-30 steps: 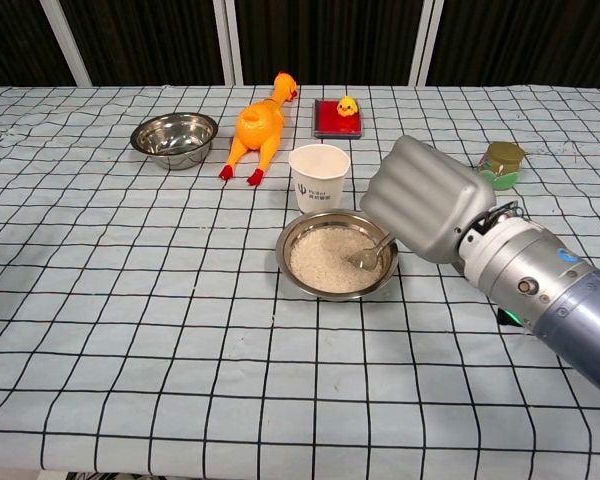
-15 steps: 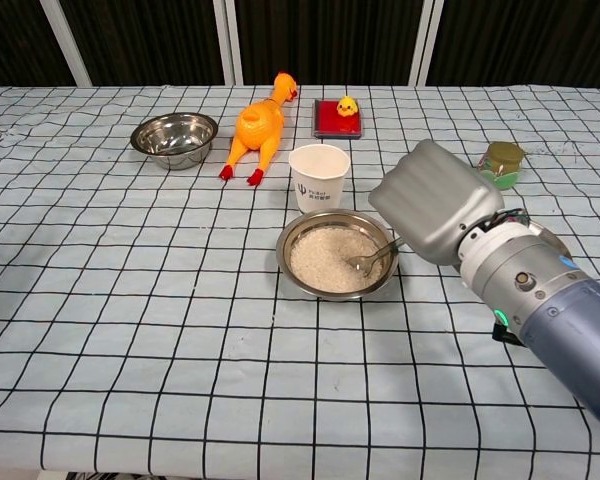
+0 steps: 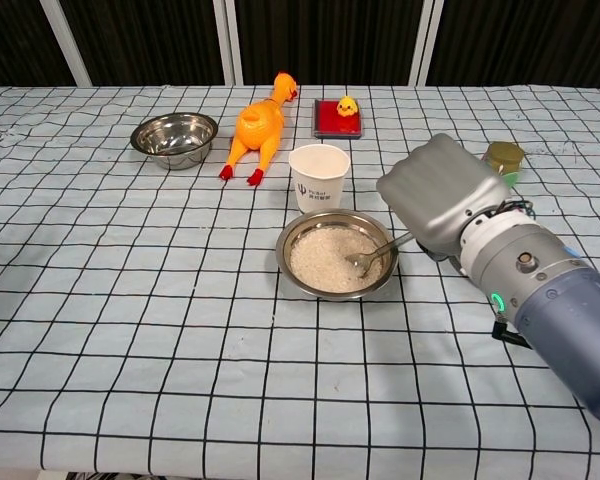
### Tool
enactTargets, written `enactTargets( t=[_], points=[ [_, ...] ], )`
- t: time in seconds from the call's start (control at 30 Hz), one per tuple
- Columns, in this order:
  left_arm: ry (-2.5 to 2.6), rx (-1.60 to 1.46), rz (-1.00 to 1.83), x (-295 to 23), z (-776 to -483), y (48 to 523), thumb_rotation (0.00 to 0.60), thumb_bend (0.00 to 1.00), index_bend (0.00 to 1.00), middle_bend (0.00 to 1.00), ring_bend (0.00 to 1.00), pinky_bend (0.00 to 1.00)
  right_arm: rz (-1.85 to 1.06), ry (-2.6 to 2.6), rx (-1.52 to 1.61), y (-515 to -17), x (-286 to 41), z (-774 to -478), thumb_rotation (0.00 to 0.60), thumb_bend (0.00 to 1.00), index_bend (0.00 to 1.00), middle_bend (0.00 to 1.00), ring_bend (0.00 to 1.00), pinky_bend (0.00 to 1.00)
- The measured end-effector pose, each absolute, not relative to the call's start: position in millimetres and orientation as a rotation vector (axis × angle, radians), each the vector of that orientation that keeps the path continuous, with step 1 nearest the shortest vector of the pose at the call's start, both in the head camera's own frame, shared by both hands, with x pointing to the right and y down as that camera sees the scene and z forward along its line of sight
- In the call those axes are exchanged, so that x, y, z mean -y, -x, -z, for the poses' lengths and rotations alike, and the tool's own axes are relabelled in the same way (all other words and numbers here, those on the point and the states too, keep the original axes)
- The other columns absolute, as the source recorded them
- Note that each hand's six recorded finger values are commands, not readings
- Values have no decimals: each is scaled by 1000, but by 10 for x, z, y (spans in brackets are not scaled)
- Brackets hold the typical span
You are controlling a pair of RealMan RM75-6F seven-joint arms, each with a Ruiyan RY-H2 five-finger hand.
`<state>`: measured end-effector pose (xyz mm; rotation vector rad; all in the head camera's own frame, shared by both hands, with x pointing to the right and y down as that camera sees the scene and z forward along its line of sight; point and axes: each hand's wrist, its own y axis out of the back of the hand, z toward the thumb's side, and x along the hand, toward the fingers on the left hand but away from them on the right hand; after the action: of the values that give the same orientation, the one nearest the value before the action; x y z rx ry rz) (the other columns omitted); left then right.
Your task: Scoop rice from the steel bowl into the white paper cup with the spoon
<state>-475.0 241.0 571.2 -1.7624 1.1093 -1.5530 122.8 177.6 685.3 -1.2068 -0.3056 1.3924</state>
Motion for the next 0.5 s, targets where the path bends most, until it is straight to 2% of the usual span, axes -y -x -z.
enactTargets(
  t=[0.5],
  points=[
    [1763,-1111,1553,-2411,-5711,4751,600,7,0,0,0,0,-1464,1313,365,-1238,-1781,-6789,600,410,601,1000,1000,1000]
  ],
)
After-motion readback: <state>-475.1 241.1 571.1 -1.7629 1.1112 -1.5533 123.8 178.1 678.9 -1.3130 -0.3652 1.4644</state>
